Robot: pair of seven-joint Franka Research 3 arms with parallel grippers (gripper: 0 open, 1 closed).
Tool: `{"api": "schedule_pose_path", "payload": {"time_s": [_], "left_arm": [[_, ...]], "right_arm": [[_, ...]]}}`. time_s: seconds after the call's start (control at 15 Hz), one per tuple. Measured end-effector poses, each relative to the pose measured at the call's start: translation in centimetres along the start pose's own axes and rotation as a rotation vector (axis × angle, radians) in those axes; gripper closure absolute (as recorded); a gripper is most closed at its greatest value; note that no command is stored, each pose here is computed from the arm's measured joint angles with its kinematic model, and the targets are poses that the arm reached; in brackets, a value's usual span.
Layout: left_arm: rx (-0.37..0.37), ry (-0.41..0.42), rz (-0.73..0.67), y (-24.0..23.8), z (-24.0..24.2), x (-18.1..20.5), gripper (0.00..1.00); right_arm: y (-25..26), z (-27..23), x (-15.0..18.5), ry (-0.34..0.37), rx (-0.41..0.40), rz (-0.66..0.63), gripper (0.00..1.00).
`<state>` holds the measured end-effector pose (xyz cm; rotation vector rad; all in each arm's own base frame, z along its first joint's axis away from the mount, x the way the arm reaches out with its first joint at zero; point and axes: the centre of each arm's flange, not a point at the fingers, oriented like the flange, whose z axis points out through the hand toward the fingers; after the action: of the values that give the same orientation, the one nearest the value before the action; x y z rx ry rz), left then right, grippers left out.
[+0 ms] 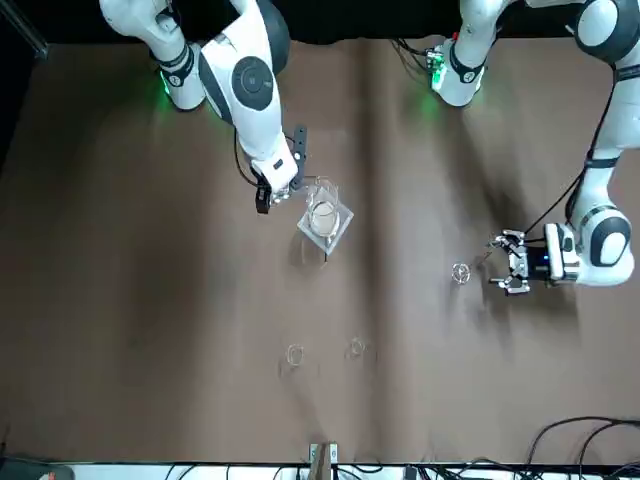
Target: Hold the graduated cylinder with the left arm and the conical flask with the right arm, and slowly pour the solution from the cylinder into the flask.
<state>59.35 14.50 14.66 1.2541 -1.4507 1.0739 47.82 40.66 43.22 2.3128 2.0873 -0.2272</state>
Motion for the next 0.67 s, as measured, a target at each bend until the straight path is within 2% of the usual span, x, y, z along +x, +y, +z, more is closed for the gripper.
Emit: {"api": "schedule_pose_path", "payload": {"time_s": [0.4,0.67], "left_arm": [[0.024,-0.142,-0.058,-0.4,-6.7,4.1,0.00],[0.034,-0.271,-0.119,-1.6,-9.4,10.9,0.00]], "right_arm": [[-0.5,-0.8,1.9,-0.046,0.002,0.015,0.04],[-0.9,-0.7,2.6,-0.080,-0.036,0.031,0.04]]}}
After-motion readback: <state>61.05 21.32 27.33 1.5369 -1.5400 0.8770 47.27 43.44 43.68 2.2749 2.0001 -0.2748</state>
